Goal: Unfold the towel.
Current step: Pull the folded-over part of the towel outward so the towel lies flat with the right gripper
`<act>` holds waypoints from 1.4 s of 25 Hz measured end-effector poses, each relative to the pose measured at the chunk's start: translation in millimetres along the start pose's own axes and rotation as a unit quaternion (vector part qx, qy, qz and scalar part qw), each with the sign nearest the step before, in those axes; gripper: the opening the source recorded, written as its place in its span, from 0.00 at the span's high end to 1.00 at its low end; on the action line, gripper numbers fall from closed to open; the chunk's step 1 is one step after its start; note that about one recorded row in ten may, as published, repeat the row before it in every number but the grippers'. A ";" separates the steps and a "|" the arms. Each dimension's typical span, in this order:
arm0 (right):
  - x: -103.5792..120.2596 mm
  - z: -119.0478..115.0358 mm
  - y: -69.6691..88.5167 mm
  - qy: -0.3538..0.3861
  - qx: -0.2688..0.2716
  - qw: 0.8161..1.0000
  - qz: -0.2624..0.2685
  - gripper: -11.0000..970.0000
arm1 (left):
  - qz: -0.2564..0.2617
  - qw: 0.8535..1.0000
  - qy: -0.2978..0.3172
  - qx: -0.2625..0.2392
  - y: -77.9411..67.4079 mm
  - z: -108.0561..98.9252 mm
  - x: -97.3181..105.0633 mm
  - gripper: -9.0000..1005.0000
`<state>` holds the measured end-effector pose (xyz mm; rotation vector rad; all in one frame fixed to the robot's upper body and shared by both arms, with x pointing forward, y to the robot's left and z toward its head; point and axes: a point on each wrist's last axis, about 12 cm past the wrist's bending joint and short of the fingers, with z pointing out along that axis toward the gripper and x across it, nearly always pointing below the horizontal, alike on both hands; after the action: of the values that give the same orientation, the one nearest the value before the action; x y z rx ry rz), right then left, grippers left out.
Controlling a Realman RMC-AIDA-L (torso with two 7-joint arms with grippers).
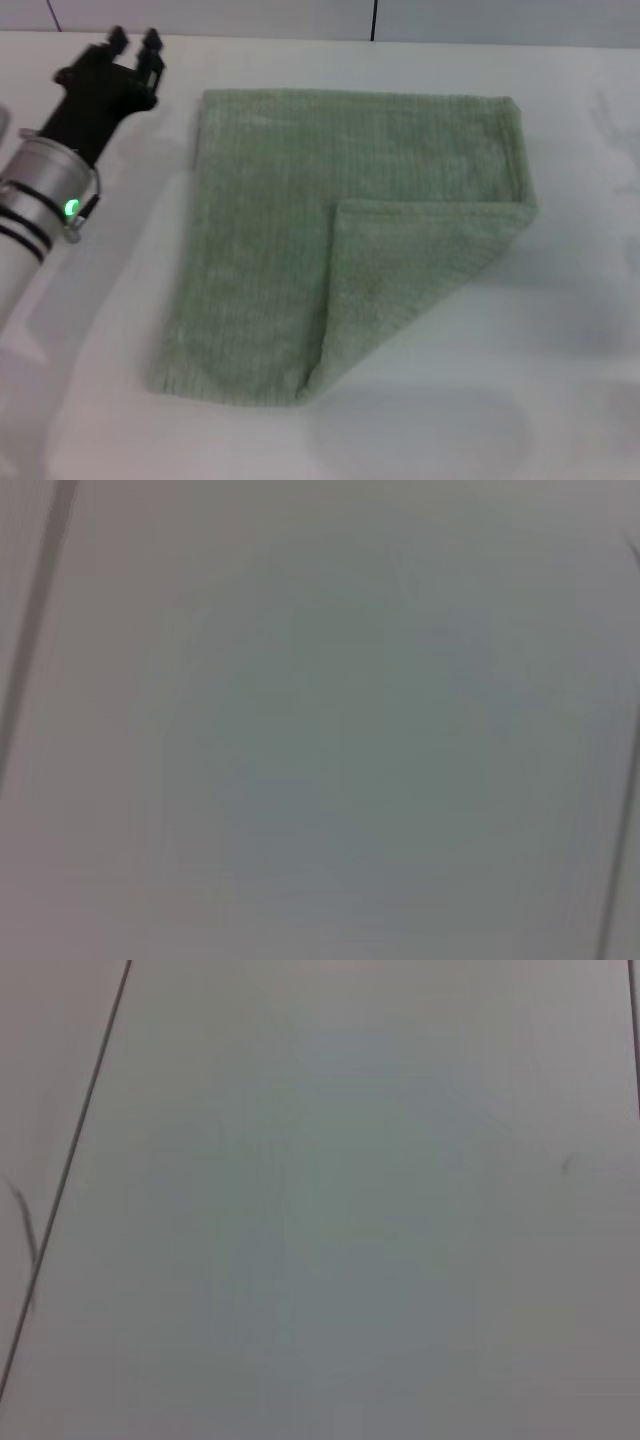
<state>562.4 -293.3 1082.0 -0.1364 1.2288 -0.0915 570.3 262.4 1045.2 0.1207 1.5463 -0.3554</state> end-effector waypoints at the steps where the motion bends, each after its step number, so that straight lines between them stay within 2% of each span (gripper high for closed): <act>1: 0.0 0.1 0.8 0.000 -0.002 1.000 0.000 0.15 | 0.003 1.000 0.015 0.007 -4.0 5.7 1.6 0.43; 9: 0.0 3.4 10.3 0.003 -0.023 1.000 0.008 0.15 | 0.024 0.992 0.125 0.005 -18.7 42.3 10.5 0.81; 18: 3.0 9.2 13.9 0.022 -0.034 0.999 0.029 0.15 | 0.036 0.982 0.184 0.006 -29.3 56.5 15.7 0.99; 35: 1.4 18.9 26.7 0.026 -0.062 0.997 0.032 0.15 | 0.061 0.970 0.234 0.010 -37.9 65.4 20.2 0.99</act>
<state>580.5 -266.1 1082.8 -0.2027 1.2898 0.0376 621.0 204.3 1032.7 0.3324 1.9899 -0.2532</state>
